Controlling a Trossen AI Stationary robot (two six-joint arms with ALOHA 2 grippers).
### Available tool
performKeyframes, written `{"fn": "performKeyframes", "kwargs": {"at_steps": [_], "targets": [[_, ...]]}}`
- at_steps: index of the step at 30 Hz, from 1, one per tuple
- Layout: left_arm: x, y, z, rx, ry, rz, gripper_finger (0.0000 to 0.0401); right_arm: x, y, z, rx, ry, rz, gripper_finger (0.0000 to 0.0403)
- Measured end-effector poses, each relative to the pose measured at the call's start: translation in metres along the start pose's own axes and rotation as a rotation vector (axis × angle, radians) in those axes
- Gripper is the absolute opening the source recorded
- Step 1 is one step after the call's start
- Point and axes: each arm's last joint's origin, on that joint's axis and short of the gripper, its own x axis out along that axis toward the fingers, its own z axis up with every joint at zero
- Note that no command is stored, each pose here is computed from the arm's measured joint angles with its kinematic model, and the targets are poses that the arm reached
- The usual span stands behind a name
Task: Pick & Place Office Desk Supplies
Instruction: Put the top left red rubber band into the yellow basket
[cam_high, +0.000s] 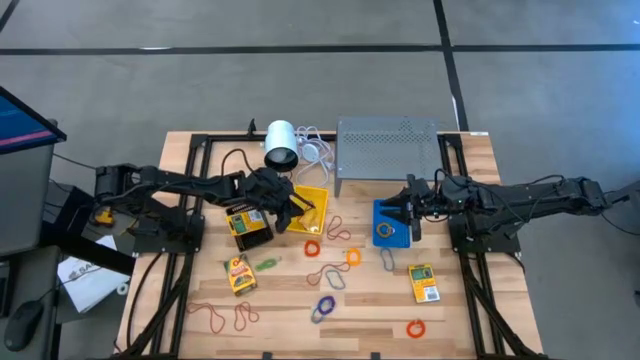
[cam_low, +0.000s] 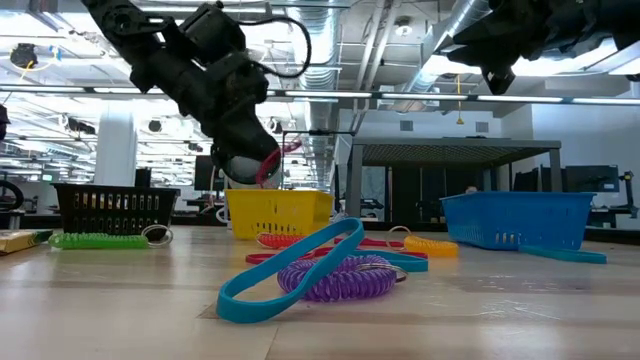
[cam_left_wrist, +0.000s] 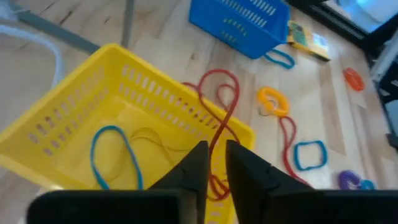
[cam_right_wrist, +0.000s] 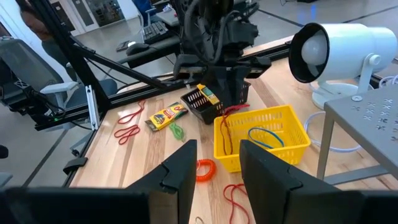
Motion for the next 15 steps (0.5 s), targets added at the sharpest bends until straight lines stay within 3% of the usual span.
{"fn": "performKeyframes", "kwargs": {"at_steps": [10, 15], "targets": [[0.019, 0.009, -0.013, -0.053, 0.082, 0.040, 0.0116, 0.000, 0.000, 0.000, 0.008, 0.001, 0.003, 0.0118], [0.014, 0.009, -0.006, -0.085, 0.050, 0.030, 0.0125, 0.000, 0.000, 0.000, 0.010, 0.001, 0.003, 0.0118]]}}
